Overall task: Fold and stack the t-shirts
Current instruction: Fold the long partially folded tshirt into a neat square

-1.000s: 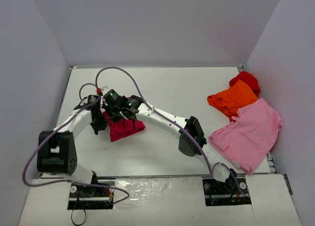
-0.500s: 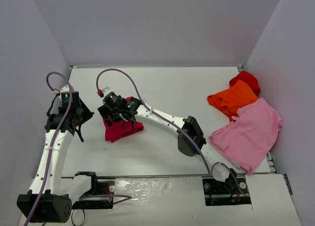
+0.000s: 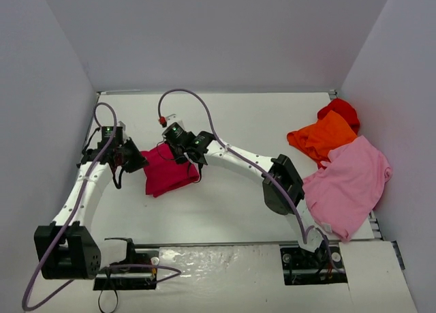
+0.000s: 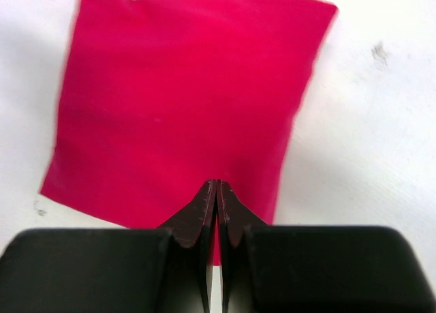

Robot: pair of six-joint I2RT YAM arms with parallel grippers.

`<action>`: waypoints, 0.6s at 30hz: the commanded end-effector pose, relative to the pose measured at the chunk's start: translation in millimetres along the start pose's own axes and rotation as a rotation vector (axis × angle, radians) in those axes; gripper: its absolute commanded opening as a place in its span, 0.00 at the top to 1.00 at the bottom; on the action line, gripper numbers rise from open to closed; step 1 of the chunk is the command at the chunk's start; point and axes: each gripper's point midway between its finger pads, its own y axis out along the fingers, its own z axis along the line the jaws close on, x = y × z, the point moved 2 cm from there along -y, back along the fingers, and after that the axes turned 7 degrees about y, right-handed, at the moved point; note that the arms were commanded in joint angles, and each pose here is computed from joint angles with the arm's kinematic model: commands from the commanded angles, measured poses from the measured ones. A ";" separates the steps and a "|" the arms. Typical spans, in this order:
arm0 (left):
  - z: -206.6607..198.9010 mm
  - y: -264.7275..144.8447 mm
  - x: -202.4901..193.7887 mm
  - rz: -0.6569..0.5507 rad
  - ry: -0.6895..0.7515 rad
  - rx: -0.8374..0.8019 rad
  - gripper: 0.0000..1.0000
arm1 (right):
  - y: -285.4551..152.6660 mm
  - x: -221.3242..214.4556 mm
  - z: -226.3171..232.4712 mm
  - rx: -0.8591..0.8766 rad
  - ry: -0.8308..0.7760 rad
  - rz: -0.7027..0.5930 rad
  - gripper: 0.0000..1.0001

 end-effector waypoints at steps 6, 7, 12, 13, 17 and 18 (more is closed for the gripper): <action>-43.2 60.3 26.8 0.028 -0.028 -0.234 1.00 | 19.4 -29.5 -19.7 -0.020 0.054 0.065 1.00; -41.2 68.8 24.5 0.039 -0.036 -0.231 1.00 | 24.3 -37.4 -21.0 -0.024 0.055 0.083 1.00; -26.9 103.4 -7.8 0.130 -0.100 -0.216 1.00 | 39.0 -74.0 -34.7 -0.069 0.055 0.160 1.00; -23.8 107.7 -15.1 0.147 -0.111 -0.212 1.00 | 40.8 -80.9 -37.3 -0.077 0.055 0.175 1.00; -10.2 121.3 -43.2 0.203 -0.130 -0.187 1.00 | 46.5 -109.1 -49.8 -0.120 0.066 0.232 1.00; -6.2 122.7 -49.6 0.216 -0.131 -0.177 1.00 | 47.6 -116.4 -52.6 -0.129 0.068 0.247 1.00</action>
